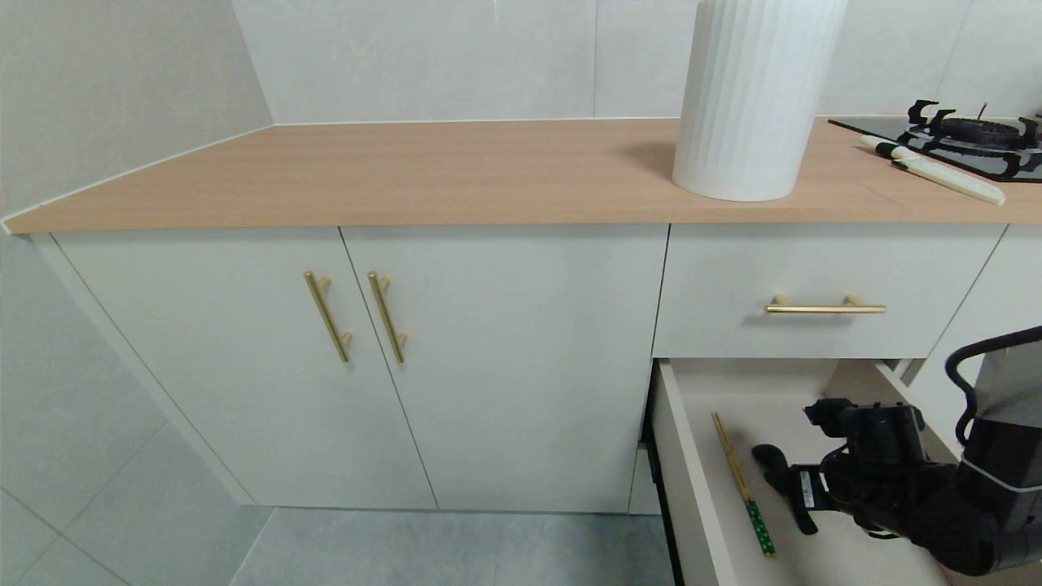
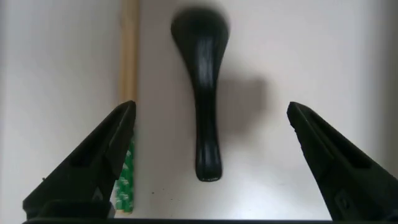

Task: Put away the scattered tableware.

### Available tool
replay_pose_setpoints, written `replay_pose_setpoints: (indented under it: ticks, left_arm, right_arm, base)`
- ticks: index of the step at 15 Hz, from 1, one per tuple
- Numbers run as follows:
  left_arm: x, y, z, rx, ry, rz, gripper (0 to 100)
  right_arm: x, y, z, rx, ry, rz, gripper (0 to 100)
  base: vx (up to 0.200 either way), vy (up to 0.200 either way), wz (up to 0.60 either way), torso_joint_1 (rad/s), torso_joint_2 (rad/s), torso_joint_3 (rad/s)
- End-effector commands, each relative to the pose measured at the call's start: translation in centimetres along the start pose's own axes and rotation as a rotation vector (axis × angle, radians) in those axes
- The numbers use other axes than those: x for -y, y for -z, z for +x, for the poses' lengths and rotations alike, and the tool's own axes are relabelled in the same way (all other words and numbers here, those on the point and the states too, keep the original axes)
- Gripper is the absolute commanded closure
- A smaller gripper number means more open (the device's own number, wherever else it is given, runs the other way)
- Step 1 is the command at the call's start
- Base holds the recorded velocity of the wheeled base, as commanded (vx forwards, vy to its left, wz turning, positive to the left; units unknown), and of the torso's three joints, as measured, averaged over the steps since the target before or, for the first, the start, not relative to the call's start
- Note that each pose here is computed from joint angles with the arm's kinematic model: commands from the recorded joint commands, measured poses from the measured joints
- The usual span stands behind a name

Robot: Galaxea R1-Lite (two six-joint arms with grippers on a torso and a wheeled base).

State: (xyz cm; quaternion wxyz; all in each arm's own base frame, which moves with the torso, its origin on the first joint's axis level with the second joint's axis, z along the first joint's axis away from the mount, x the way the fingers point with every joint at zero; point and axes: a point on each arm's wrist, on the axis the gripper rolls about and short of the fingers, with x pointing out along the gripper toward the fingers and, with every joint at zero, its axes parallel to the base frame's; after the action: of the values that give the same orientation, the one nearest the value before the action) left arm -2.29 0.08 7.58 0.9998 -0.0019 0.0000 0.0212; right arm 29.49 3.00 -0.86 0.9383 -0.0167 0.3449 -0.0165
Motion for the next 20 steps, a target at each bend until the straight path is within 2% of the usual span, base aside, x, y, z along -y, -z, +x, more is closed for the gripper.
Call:
replay_pose_setpoints:
  ticks: [1,4,8,10,13,16,20]
  left_arm:
    - [0.0,0.0,0.0,0.000,-0.001,-0.001,0]
    - [0.0,0.0,0.0,-0.002,-0.001,-0.001,0]
    - [0.0,0.0,0.0,0.000,-0.001,-0.001,0]
    - [0.0,0.0,0.0,-0.002,-0.001,0.002,0]
    - [0.0,0.0,0.0,-0.002,-0.001,-0.001,0]
    - [0.0,0.0,0.0,-0.002,-0.001,-0.001,0]
    - [0.0,0.0,0.0,-0.002,-0.001,-0.001,0]
  right_arm:
    - [0.5,-3.4,-5.1,0.149,-0.006,0.020,0]
    - [1.1,-5.5,-11.4,0.156,-0.020,0.018,0]
    - [1.6,-5.5,-17.0,-0.011,-0.018,0.009,0]
    - [1.8,-4.6,-18.1,-0.078,-0.020,0.030,0]
    - [1.7,-4.5,-18.1,-0.086,-0.020,0.028,0]
    - [1.7,-4.5,-18.4,-0.075,-0.022,0.025,0]
    - [1.5,-3.9,-19.1,-0.138,-0.031,-0.005,0]
  base:
    - [0.000,0.000,0.00,0.000,0.00,0.000]
    - [0.000,0.000,0.00,0.000,0.00,0.000]
    - [0.000,0.000,0.00,0.000,0.00,0.000]
    - [0.000,0.000,0.00,0.000,0.00,0.000]
    - [0.000,0.000,0.00,0.000,0.00,0.000]
    - [-0.200,0.000,0.00,0.002,0.00,0.002]
    - [-0.150,0.000,0.00,0.001,0.00,0.005]
